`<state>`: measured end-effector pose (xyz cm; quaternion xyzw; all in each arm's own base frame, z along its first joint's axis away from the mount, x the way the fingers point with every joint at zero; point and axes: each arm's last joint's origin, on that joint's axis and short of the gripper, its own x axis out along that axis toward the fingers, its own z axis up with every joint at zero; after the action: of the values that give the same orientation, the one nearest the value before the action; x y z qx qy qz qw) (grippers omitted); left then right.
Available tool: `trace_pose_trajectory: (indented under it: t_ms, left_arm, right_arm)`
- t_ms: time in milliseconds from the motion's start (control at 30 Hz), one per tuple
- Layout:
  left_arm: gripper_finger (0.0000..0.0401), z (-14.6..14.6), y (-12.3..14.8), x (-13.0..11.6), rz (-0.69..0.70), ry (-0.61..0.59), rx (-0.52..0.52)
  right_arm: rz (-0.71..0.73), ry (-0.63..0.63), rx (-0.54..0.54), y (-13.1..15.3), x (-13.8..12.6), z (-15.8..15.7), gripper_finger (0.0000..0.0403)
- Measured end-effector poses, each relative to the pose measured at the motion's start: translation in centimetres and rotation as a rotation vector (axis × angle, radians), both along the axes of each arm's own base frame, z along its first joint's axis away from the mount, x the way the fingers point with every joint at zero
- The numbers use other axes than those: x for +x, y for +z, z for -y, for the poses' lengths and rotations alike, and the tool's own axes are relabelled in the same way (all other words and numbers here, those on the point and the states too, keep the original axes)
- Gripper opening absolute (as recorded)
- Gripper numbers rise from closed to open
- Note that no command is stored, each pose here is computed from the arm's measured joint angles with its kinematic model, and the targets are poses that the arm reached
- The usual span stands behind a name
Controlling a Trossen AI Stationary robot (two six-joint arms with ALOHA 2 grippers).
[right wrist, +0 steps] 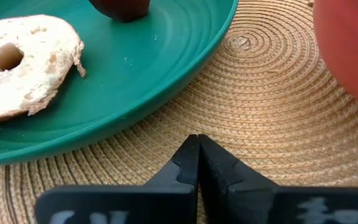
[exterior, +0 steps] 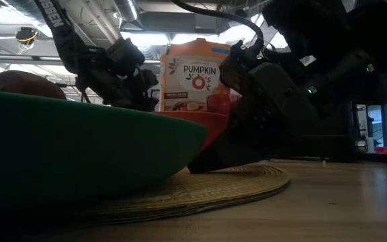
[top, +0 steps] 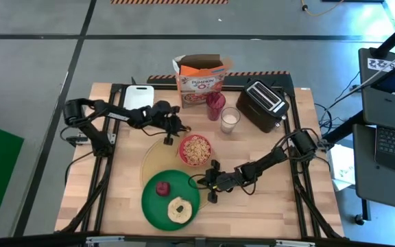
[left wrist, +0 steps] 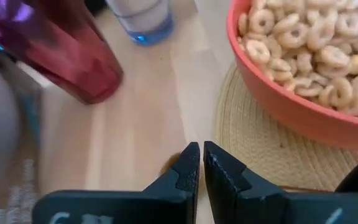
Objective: Arrange a breakfast setting
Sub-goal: Put the spoon on the brown table mat
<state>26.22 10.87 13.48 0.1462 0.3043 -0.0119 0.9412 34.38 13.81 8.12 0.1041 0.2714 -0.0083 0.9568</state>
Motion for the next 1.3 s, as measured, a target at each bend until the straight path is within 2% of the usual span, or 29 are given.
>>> trace_pose_trajectory:
  t_ms: [200,333,900,1300]
  left_arm:
    - [0.0017,-0.5,-1.7,1.3,-0.051,0.003,-0.031]
    - [0.0017,-0.6,-1.7,1.6,-0.047,0.000,-0.030]
    - [0.0017,-0.5,-2.1,1.2,-0.100,-0.019,-0.037]
    - [0.0017,-0.5,-2.4,0.9,-0.154,0.014,-0.029]
  right_arm:
    - [0.002,0.000,0.001,0.0,0.0,0.0,0.0005]
    - [-0.002,0.007,0.004,0.0,0.0,0.0,0.0005]
    - [-0.004,0.006,0.002,0.0,0.0,0.0,0.0005]
    - [-0.004,0.004,0.001,-0.1,0.0,0.0,0.0005]
